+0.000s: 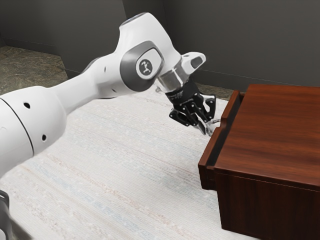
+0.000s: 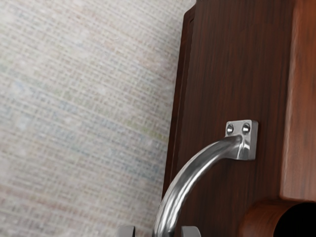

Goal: Pull the drawer handle with one arm to open the drawer

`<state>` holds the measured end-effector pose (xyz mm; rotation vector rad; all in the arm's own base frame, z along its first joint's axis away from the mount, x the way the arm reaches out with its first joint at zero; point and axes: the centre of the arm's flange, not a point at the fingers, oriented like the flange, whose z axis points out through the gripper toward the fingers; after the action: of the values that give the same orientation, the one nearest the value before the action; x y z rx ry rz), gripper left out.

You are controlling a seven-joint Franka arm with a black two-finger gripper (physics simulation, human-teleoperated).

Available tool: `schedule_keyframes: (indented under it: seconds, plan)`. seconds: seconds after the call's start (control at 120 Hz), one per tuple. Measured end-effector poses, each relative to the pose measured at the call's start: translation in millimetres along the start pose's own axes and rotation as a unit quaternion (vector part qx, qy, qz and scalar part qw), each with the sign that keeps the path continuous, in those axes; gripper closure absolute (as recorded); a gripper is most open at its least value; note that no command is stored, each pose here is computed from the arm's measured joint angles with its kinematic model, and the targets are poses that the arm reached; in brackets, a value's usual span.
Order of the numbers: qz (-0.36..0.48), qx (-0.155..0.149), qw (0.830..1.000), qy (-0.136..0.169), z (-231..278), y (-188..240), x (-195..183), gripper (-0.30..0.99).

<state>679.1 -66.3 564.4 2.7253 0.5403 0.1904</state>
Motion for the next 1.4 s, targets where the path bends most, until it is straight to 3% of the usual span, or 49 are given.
schedule_keyframes:
  seconds: [1.4]
  plan:
    - [-0.015,0.002,1.000,0.005,-23.0,-56.8,16.0,0.71]
